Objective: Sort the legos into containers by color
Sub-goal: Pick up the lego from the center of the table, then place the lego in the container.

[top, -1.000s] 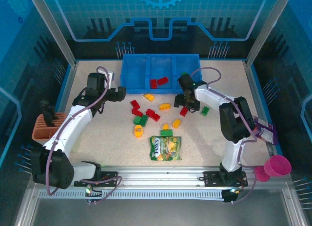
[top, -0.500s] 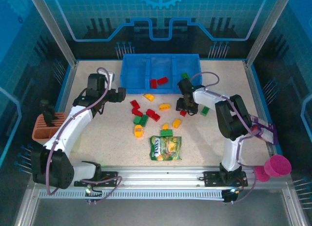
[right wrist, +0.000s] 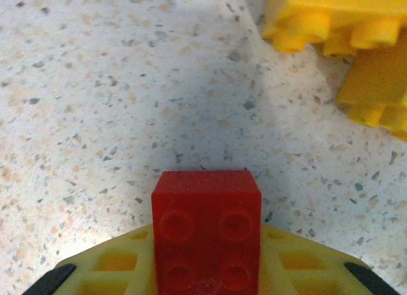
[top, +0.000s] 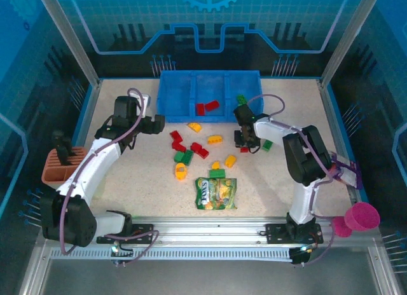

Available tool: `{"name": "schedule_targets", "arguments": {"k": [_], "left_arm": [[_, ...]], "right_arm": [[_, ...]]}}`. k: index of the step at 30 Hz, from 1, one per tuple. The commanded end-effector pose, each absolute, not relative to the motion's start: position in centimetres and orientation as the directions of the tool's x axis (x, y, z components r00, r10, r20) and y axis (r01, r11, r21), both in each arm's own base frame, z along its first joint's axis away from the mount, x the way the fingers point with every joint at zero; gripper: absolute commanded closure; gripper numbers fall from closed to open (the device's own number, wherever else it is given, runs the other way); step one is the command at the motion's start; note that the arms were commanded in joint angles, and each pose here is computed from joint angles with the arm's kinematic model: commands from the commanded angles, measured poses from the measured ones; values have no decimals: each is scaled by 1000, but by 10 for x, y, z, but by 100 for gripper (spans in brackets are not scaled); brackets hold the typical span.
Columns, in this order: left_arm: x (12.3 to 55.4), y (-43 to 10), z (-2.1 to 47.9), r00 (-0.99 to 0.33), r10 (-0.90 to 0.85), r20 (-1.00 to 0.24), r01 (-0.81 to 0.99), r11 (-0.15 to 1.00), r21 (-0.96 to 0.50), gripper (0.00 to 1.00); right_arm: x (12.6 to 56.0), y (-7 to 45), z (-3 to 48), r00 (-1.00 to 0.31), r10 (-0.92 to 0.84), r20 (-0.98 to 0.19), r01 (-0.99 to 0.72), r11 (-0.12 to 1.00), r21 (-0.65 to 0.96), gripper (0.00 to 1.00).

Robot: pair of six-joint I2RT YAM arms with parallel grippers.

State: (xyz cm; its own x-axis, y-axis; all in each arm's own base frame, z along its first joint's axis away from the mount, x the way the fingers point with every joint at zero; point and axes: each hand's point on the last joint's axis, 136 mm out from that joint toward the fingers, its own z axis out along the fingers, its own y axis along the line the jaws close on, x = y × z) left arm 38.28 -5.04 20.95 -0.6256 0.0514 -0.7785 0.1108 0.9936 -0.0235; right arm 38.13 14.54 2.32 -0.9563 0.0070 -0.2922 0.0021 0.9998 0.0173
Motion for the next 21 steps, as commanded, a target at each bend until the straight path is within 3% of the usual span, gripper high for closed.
{"name": "schedule_targets", "arguments": {"k": [1, 4, 9, 16, 21], "left_arm": [[381, -58, 219, -592, 72, -802, 154, 988, -25, 1], [381, -57, 220, -592, 74, -803, 153, 988, -22, 1], [382, -52, 226, -585, 57, -809, 117, 993, -14, 1], [376, -48, 259, -473, -2, -881, 86, 995, -48, 1], [377, -59, 267, -465, -112, -878, 98, 979, -177, 1]], "right_arm": [[396, 158, 71, -907, -145, -395, -159, 987, 4, 73], [418, 169, 114, -841, -196, -505, -226, 974, -1, 68], [460, 214, 165, -707, -251, -661, -353, 935, 23, 69], [500, 267, 174, -616, -334, -713, -478, 878, 2, 69], [524, 281, 165, -593, -348, -726, -497, 868, -10, 68]]}}
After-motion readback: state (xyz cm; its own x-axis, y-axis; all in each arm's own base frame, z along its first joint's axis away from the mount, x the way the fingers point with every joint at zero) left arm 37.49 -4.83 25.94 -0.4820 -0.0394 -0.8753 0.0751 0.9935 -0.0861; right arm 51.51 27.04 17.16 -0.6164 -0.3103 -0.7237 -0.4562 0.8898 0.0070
